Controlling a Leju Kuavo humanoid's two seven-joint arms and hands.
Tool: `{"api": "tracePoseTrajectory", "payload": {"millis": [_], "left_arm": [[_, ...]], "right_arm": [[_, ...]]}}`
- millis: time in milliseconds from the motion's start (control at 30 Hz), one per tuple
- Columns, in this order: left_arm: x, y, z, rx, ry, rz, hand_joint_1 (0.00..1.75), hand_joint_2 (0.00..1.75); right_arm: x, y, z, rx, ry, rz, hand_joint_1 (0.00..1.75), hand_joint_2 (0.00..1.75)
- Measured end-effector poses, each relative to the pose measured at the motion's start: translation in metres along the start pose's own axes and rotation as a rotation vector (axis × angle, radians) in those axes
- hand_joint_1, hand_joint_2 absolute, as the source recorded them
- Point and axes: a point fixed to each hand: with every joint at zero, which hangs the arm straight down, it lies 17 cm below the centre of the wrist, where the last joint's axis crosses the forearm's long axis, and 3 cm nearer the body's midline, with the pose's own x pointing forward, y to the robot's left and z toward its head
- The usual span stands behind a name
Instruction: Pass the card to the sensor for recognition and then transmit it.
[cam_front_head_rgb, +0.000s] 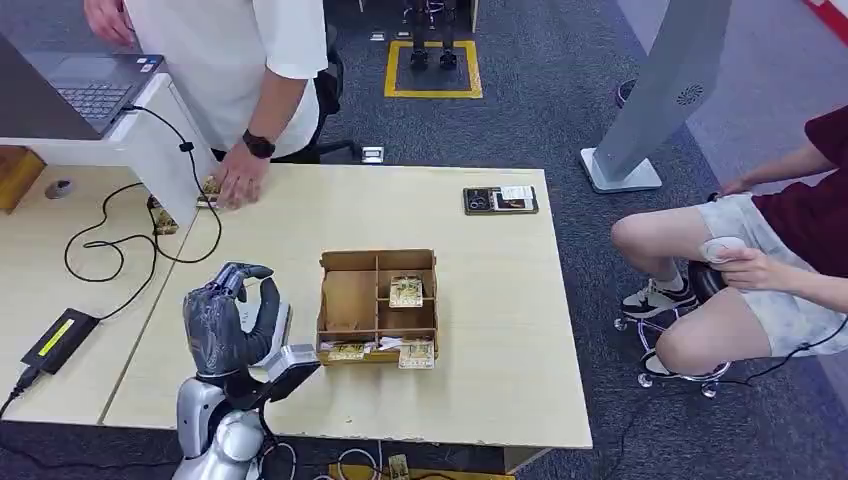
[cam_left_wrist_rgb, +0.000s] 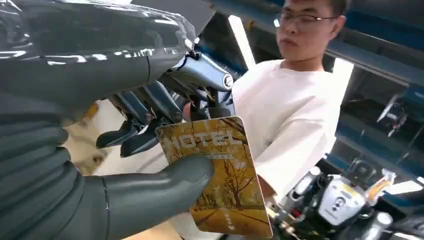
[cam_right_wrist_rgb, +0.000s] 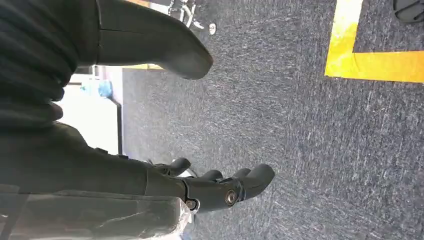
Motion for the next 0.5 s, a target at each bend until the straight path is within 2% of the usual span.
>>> {"api": "tracePoseTrajectory", "payload": {"millis": [200,500], "left_arm": [[-0.034,0.006,0.001,-0.061,-0.057,-0.374,1.75,1.75],[-0.068,0.022,0.002,-0.054,0.028,-0.478,1.75,1.75]], "right_arm": [[0.003,-0.003,-0.001,0.004,-0.009,0.027,0.0,1.75],[0.007,-0.005,-0.001,0.006,-0.016,0.032,0.0,1.75]]}}
